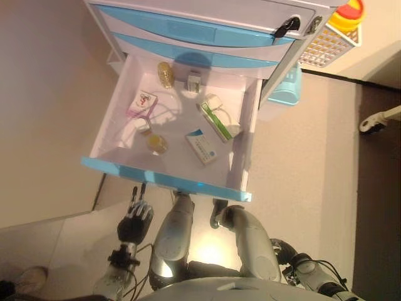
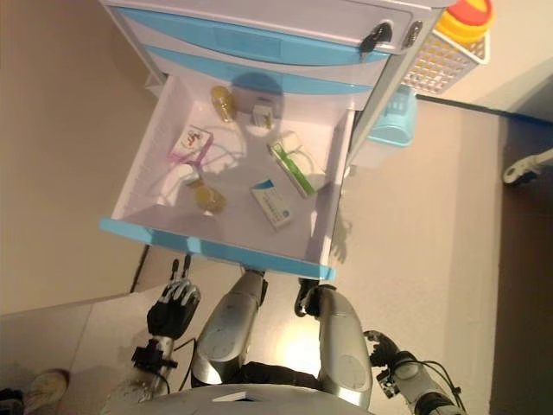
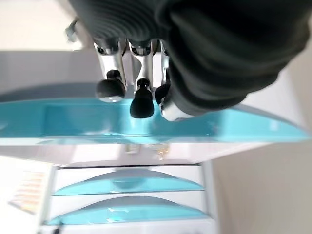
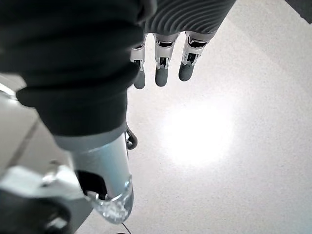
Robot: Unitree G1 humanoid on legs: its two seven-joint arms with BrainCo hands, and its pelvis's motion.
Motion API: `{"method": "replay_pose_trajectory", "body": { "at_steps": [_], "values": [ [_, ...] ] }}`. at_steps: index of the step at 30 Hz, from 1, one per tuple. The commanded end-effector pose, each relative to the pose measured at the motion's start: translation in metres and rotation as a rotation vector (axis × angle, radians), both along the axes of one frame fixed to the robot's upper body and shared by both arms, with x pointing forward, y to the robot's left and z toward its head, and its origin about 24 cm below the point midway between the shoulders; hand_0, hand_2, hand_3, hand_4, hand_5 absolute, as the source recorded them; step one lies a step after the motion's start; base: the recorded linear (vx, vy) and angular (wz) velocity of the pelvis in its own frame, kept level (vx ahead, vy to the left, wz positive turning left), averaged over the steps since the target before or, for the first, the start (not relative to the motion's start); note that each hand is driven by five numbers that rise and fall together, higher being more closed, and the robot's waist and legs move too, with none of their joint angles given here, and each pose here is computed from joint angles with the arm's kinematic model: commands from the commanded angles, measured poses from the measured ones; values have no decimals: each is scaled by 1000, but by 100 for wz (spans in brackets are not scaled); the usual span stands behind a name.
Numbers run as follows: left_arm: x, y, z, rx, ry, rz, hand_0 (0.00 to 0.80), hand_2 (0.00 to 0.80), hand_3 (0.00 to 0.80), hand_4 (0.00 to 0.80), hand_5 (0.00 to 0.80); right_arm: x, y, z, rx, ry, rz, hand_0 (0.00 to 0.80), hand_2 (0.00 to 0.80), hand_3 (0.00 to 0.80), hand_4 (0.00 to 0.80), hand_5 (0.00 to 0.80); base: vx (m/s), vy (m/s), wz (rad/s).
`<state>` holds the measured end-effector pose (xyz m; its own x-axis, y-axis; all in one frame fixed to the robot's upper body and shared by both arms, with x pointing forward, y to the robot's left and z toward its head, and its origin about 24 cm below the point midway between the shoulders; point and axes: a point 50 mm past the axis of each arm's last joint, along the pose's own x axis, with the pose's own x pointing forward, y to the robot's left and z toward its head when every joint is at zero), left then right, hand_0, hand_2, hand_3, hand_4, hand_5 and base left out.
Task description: Open the drawer and pick up the medicine
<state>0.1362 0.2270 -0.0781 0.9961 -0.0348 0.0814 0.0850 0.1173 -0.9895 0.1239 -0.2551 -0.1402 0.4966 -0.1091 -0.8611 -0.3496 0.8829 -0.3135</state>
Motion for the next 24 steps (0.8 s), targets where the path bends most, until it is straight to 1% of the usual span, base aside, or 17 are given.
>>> {"method": "replay_pose_trajectory", "body": {
  "at_steps": [1, 8, 10, 11, 12, 13, 17, 18, 20, 22, 23, 24],
  "values": [
    [-31, 17, -3, 105, 42, -37, 800, 800, 800, 800, 800, 11, -21, 12, -14, -85, -40, 0, 0, 0, 0, 0, 1, 69, 22],
    [-55, 18, -27, 202, 262, -88, 800, 800, 800, 800, 800, 1, -26, 10, -13, -81, -80, 0, 0, 0, 0, 0, 2, 55, 9],
    [-62, 20, -35, 266, 373, -98, 800, 800, 800, 800, 800, -3, -27, 9, -17, -79, -95, 0, 0, 0, 0, 0, 28, 30, 0],
    [-64, 21, -38, 297, 425, -103, 668, 668, 668, 668, 668, -5, -27, 8, -19, -78, -100, 0, 0, 0, 0, 0, 37, 24, 0],
    [-69, 25, -43, 354, 521, -108, 248, 248, 248, 248, 248, -8, -28, 8, -23, -77, -107, 0, 0, 0, 0, 0, 44, 24, 1],
    [-73, 29, -47, 408, 588, -107, 0, 0, 0, 0, 0, -10, -28, 7, -28, -76, -112, 0, 0, 0, 0, 0, 44, 22, 1],
    [-88, 39, -56, 575, 791, -100, 0, 0, 0, 0, 0, -18, -30, 5, -62, -80, -164, 0, 0, 0, 0, 0, 42, 27, 1],
    [-93, 45, -58, 674, 854, -106, 0, 0, 0, 0, 0, -21, -33, 5, -85, -83, -197, 0, 0, 0, 0, 0, 76, 39, -2],
    [-95, 51, -58, 861, 916, -153, 0, 0, 0, 0, 0, -25, -36, 4, -114, -90, -270, 0, 0, 0, 0, 0, 83, 28, -7],
    [-92, 58, -56, 1113, 946, -205, 0, 0, 0, 0, 0, -29, -41, 5, -143, -116, -353, 0, 0, 0, 0, 0, 60, 12, -6],
    [-88, 59, -55, 1252, 944, -260, 0, 0, 0, 0, 0, -31, -43, 6, -157, -138, -401, 0, 0, 0, 0, 0, 38, 0, -9],
    [-84, 59, -53, 1350, 927, -297, 0, 0, 0, 0, 0, -31, -45, 7, -171, -151, -429, 0, 0, 0, 0, 0, 34, -2, -12]
  ]
}}
